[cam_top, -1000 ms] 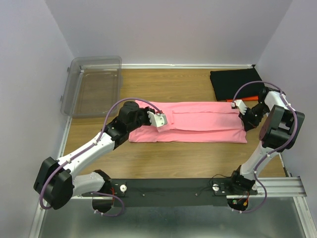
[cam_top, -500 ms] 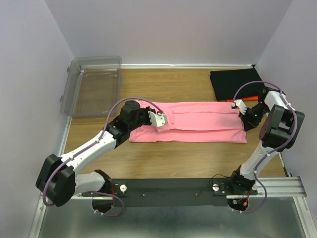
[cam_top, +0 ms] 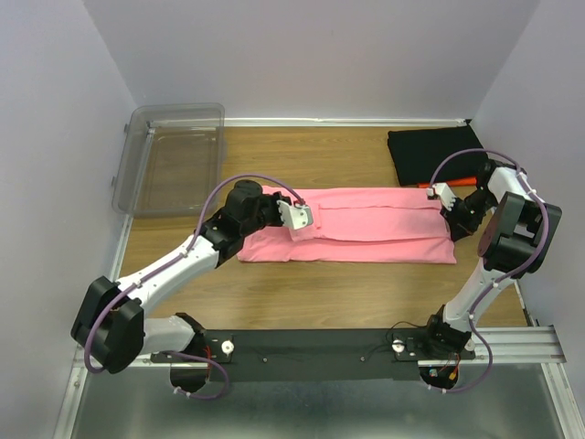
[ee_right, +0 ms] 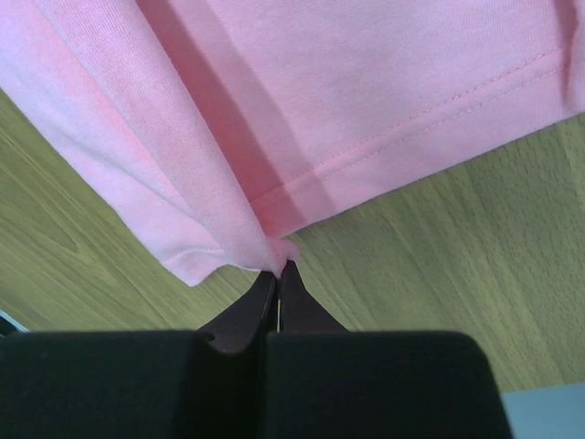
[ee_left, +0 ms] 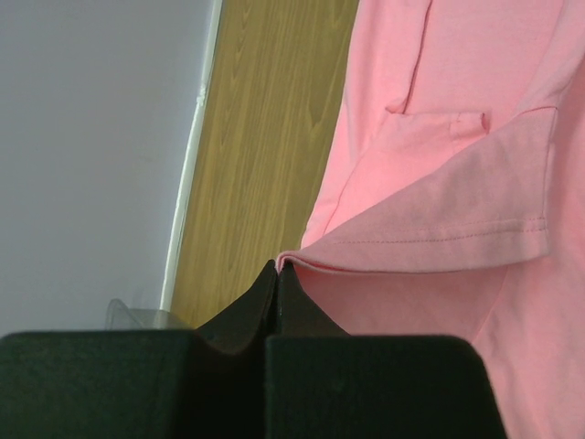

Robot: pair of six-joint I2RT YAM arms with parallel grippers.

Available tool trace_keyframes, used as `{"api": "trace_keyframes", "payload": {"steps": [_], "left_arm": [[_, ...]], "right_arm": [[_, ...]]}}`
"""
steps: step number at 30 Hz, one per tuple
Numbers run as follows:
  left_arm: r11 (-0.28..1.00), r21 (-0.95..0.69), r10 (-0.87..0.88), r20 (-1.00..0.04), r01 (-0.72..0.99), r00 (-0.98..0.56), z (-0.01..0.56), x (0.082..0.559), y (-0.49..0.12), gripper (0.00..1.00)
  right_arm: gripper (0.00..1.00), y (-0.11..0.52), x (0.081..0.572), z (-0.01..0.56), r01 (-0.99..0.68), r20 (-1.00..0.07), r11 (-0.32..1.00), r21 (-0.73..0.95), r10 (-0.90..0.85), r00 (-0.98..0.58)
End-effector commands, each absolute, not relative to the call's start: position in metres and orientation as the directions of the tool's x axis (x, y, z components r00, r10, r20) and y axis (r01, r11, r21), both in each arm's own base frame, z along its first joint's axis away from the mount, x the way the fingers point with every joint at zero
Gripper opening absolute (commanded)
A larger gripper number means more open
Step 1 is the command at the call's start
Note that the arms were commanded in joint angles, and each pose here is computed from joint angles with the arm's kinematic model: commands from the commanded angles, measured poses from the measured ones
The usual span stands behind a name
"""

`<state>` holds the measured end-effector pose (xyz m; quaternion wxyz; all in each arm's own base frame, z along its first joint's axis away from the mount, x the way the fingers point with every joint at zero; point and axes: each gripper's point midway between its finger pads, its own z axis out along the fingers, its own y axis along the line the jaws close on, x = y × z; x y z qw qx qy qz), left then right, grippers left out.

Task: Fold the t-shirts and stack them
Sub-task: Fold the tshirt

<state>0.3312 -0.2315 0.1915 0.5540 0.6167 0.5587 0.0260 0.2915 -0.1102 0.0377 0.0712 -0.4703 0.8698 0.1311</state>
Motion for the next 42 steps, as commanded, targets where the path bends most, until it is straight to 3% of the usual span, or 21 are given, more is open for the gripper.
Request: {"api": "trace_keyframes", "payload": {"steps": [1,42], "left_arm": [[0.239,0.729,0.697,-0.589,0.641,0.41,0.207,0.338,-0.238,0.0],[0.172,0.721,0.718,-0.558,0.672,0.415,0.196,0.365,-0.258,0.0]], "right_arm": [[0.04,-0.112,0.294,0.038,-0.826,-0.255,0.537,0.173,-0.785,-0.564],[0.03,-0.119,0.289,0.033,-0.815,-0.227,0.551,0.181,-0.783,-0.58]]}}
